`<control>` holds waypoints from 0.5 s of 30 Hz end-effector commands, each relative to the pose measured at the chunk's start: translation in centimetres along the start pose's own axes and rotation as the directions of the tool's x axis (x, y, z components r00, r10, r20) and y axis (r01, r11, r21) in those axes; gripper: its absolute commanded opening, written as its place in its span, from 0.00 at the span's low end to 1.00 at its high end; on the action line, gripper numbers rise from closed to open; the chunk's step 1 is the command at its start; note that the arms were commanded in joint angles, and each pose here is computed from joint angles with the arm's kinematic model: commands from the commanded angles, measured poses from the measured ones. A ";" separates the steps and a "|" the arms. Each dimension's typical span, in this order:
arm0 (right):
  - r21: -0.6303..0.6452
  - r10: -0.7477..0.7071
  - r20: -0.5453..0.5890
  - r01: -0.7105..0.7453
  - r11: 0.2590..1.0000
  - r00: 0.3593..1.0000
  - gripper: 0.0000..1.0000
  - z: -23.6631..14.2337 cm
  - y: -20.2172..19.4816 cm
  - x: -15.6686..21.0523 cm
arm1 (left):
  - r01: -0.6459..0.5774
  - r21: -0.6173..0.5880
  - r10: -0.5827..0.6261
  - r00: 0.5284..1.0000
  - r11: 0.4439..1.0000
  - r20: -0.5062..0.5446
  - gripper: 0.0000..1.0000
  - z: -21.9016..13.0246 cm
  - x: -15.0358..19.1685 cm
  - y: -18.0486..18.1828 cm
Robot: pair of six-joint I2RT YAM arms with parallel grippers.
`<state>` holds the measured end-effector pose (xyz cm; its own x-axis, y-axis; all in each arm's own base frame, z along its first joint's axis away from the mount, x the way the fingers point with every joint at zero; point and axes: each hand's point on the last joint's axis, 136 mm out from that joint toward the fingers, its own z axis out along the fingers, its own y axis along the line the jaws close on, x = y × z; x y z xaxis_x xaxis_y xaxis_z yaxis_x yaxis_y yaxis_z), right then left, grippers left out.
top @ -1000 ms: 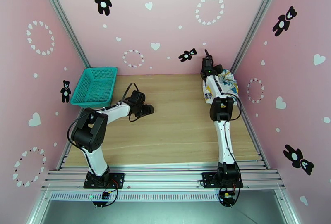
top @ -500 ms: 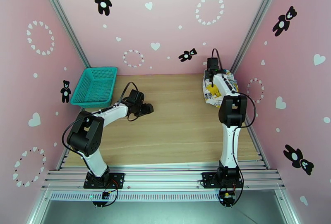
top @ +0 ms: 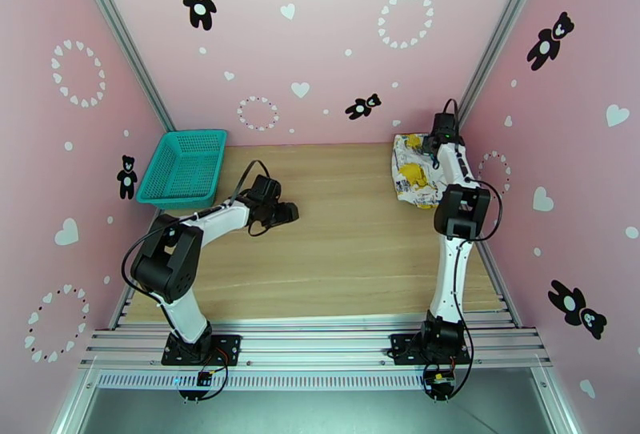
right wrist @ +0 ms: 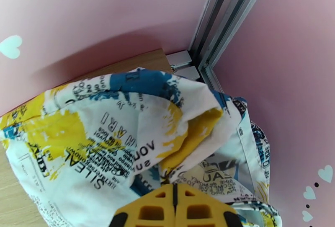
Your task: Fold and stack the mixed laundry pile
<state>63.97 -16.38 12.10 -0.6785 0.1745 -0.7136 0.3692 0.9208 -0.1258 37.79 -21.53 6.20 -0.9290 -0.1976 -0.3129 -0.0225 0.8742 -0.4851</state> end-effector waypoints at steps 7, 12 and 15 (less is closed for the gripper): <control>0.054 0.056 0.009 -0.056 0.997 0.998 0.00 3.5 -3.4 0.6 | -0.027 -0.027 0.027 1.000 0.999 0.005 0.64 0.1 -0.7 -0.3; -0.023 0.023 0.061 -0.021 1.000 0.998 0.03 2.4 -1.3 -1.5 | -0.028 -0.027 0.028 1.000 0.999 0.004 0.64 0.3 -0.3 -0.3; -0.016 -0.024 0.114 0.026 1.000 0.993 0.06 0.2 0.2 -3.5 | -0.033 -0.021 0.033 0.999 0.999 0.010 0.65 0.0 -0.3 -0.5</control>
<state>64.94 -19.39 10.03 -0.6656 0.1875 -0.7223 0.3880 0.9138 -0.1204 38.09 -21.86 6.67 -0.9278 -0.1888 -0.3219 -0.0140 0.8796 -0.4755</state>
